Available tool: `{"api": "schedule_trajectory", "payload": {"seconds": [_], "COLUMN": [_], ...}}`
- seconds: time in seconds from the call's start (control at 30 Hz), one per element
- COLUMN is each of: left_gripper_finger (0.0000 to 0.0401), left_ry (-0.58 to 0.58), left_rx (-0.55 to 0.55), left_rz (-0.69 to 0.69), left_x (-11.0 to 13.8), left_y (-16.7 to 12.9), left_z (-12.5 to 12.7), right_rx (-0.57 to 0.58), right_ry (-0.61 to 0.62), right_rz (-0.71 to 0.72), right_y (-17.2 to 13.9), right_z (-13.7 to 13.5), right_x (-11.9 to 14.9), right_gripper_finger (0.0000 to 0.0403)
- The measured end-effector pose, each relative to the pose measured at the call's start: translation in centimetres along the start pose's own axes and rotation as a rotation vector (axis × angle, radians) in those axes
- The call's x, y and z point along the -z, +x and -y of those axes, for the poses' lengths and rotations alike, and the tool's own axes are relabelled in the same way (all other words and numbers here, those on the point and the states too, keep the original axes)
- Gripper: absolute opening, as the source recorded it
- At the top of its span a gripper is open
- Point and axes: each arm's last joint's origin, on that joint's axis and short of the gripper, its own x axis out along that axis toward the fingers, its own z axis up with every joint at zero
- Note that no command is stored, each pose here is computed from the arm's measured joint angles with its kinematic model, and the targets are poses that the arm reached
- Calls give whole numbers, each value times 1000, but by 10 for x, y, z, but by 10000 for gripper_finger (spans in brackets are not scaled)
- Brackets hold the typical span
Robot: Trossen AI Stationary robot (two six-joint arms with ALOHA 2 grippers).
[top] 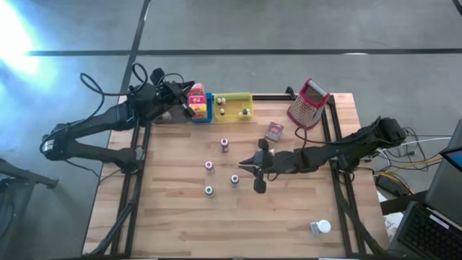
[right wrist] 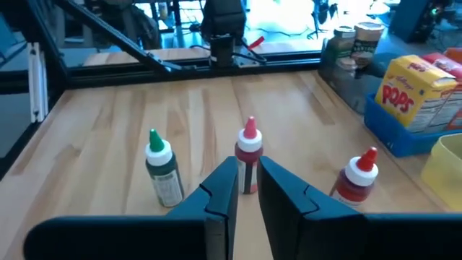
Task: Pick & Place Kitchen Items
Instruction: Move the white seasoning bottle to the center of the table
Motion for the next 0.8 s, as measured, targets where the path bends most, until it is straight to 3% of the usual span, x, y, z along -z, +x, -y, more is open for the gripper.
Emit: {"api": "schedule_trajectory", "payload": {"seconds": [0.63, 0.8], "left_gripper_finger": [22, 22], "left_ry": [0, 0], "left_rx": [0, 0], "left_rz": [0, 0], "left_x": [0, 0], "left_y": [0, 0], "left_z": [0, 0], "right_rx": [5, 53], "right_ry": [-48, 16], "right_rz": [-10, -40], "right_y": [1, 4], "right_z": [2, 17], "right_x": [2, 10], "right_gripper_finger": [90, 81]}}
